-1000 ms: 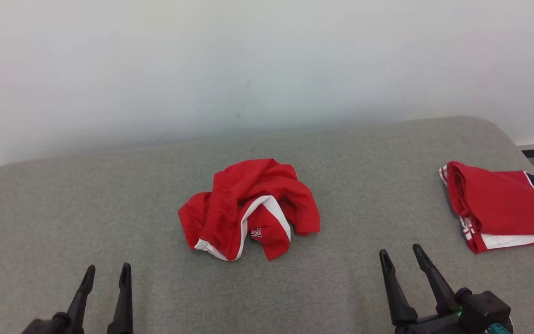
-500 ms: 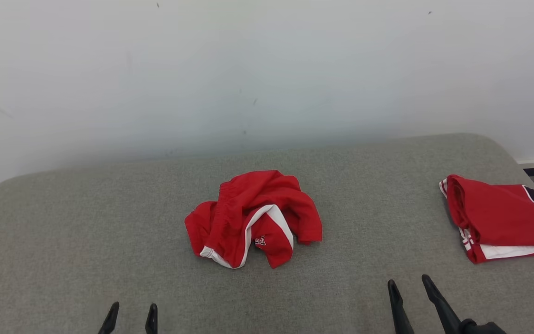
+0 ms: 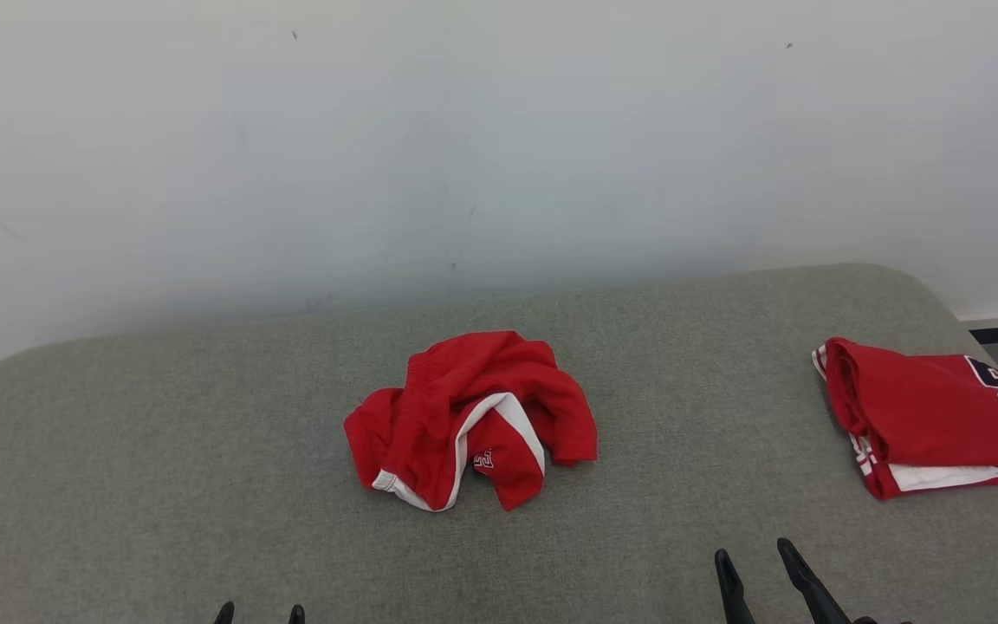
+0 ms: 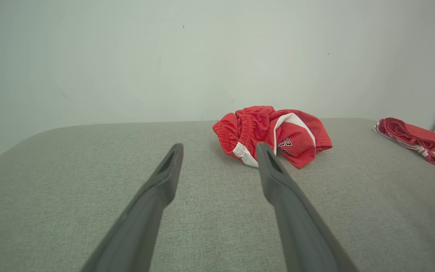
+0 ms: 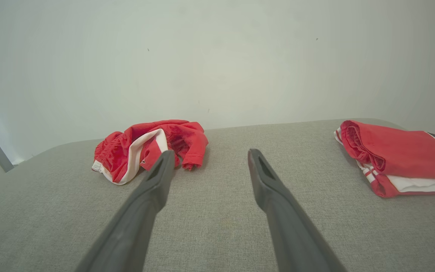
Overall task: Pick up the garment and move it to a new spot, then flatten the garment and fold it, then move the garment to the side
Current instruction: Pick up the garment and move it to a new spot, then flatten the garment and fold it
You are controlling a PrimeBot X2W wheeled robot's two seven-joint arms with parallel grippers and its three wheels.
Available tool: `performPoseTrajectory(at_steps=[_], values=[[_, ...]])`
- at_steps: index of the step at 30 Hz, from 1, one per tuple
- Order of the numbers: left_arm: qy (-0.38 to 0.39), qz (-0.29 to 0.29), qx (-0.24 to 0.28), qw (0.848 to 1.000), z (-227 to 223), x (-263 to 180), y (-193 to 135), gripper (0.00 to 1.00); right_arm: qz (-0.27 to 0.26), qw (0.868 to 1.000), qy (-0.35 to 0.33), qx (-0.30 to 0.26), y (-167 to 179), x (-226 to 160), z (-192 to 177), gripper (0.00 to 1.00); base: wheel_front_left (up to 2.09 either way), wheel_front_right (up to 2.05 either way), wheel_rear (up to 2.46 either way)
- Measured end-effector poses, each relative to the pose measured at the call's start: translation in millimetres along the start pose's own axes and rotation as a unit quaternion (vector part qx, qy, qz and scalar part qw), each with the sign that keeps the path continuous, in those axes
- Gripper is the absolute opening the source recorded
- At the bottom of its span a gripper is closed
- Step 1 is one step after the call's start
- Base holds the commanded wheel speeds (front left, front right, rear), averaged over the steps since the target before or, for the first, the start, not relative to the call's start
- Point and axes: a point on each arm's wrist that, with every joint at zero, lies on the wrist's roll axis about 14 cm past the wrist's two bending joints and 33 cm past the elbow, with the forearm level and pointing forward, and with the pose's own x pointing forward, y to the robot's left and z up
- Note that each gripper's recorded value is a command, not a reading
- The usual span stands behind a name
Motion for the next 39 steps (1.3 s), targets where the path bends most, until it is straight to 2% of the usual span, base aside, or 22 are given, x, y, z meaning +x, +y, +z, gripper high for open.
performPoseTrajectory(at_steps=[19, 30, 35, 39], values=[[0.003, -0.003, 0.004, 1.000, -1.6, -3.5, -4.4, 1.00, 0.005, 1.000, -0.001, -0.002, 2.7, -2.9, 1.1, 1.00, 0.00, 0.00, 0.00], [0.015, 0.007, -0.010, 1.000, -10.8, 3.1, -0.1, 1.00, 0.004, 1.000, 0.003, 0.003, 1.4, -0.6, -1.9, 1.00, 0.00, 0.00, 0.00], [0.028, -0.018, -0.010, 0.999, -20.9, 16.8, -10.6, 1.00, 0.004, 1.000, 0.007, 0.003, -0.8, 3.0, -3.8, 1.00, 0.00, 0.00, 0.00], [0.040, -0.052, 0.009, 0.998, -31.5, 34.5, -20.7, 1.00, 0.005, 1.000, 0.014, 0.001, -3.9, 6.1, -7.3, 1.00, 0.00, 0.00, 0.00]])
